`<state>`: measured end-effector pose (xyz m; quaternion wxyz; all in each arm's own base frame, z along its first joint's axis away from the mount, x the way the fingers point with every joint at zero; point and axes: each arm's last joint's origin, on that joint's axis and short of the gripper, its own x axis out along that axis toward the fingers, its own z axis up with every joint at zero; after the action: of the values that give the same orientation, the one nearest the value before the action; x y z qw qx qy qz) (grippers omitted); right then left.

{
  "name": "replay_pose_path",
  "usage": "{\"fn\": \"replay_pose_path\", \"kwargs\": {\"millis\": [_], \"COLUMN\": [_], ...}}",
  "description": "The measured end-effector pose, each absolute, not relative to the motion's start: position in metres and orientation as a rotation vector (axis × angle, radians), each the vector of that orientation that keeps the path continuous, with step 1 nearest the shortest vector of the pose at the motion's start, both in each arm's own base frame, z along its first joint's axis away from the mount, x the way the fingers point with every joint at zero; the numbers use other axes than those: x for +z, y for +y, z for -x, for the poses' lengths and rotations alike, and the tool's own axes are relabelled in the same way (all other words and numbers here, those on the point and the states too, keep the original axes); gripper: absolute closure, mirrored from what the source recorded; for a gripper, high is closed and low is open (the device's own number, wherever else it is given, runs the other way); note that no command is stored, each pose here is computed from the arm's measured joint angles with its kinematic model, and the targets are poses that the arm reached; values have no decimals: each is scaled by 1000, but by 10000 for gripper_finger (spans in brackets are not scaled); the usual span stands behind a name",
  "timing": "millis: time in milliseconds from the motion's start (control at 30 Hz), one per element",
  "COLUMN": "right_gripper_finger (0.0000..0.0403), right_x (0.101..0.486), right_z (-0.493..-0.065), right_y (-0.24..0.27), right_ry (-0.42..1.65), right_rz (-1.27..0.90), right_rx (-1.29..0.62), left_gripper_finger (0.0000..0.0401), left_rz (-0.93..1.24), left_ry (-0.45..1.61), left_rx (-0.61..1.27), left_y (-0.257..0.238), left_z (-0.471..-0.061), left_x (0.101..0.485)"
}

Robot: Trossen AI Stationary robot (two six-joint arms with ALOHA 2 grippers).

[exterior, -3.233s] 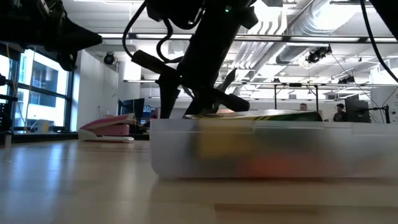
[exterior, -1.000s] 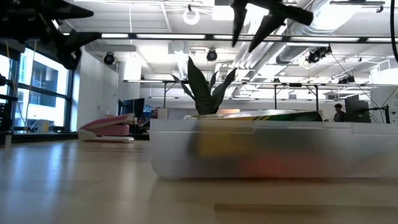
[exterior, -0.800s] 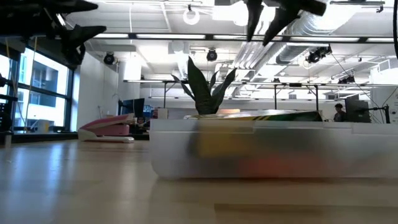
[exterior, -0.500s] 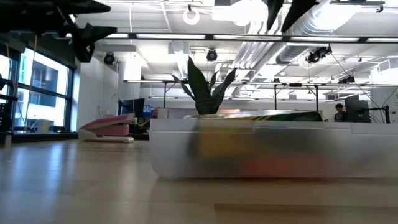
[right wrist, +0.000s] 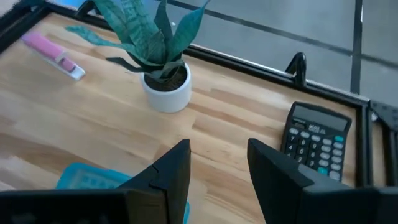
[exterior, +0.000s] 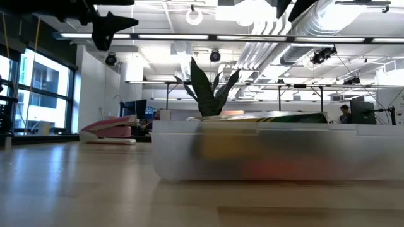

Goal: Pack school essentials
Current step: Close the blue supply box

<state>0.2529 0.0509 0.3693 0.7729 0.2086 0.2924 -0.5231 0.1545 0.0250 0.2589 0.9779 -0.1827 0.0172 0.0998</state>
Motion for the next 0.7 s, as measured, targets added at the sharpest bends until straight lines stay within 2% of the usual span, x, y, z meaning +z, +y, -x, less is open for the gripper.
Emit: {"fn": "replay_pose_path", "kwargs": {"millis": [467, 700], "right_gripper_finger": [253, 253], "right_x": [369, 369], "right_z": [-255, -255], "right_y": [40, 40], "right_ry": [721, 798], "right_rz": [-308, -240], "right_rx": [-1108, -1057], "left_gripper_finger": [199, 199], "left_rz": [250, 269], "left_ry": [178, 206], "left_rx": [108, 73], "left_y": [-4, -19], "left_z": [-189, -201], "left_x": [287, 291]}}
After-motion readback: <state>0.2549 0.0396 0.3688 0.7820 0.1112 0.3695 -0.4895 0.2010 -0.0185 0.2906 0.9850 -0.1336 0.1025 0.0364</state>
